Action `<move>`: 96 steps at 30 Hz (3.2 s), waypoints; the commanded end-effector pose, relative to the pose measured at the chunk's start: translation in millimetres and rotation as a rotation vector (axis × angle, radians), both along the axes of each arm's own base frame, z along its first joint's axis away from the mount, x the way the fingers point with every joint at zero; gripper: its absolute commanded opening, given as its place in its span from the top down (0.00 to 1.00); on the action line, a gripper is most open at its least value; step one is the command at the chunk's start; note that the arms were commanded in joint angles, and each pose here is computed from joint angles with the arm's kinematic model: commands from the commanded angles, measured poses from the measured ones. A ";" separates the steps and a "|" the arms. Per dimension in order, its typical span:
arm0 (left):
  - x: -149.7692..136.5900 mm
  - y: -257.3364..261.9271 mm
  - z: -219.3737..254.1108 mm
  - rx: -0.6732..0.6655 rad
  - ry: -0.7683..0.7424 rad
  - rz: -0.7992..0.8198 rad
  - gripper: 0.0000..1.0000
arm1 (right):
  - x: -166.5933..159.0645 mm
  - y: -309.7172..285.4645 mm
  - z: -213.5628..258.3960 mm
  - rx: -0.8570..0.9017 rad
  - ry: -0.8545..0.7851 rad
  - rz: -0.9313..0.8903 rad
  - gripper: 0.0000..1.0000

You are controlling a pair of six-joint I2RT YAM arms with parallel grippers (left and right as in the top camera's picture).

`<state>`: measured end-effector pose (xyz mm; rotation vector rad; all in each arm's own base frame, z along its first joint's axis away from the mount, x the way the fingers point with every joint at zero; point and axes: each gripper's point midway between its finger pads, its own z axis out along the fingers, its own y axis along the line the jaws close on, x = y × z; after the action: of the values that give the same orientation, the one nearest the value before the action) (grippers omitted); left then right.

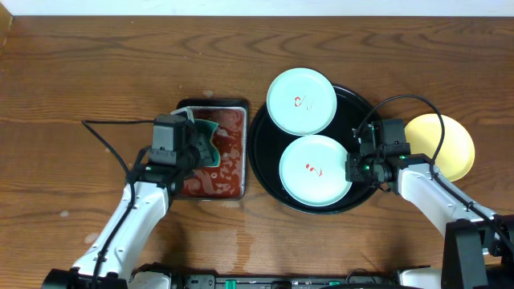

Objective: Clean dirty plates on tray and stack at the side
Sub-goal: 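Hold the sponge raised above the water tray with left gripper, then move the sponge over the mint plate held by right gripper, then scrub the mint plate surface with the sponge using left gripper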

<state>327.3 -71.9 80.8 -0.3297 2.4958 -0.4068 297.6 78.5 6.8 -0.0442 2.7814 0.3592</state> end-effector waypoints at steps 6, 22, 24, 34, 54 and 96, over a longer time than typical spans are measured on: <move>20.5 1.9 49.0 0.177 -0.069 -0.004 0.93 | -1.5 -1.9 -4.0 -0.027 0.001 0.009 0.99; -9.2 -170.0 42.1 -0.037 -0.122 -0.373 0.92 | -6.4 8.6 -4.2 -0.010 0.012 0.042 0.99; -12.3 -192.7 37.0 -0.089 -0.118 -0.372 0.92 | -6.6 10.1 -4.2 -0.011 0.011 0.047 0.99; -34.2 -272.4 -12.2 -0.235 -0.054 -0.386 0.92 | -6.2 7.9 -4.7 -0.025 0.009 0.043 0.99; -22.5 -208.1 -57.2 0.074 0.013 -0.285 0.93 | -6.2 7.9 -4.7 -0.025 0.009 0.043 0.99; -20.2 -189.6 -69.7 0.189 0.024 -0.262 0.93 | -6.0 7.9 -4.6 -0.025 0.009 0.043 0.99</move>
<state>303.4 -297.5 21.2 0.0470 2.6021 -0.4866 292.3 89.8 5.6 -0.0957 2.7914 0.3744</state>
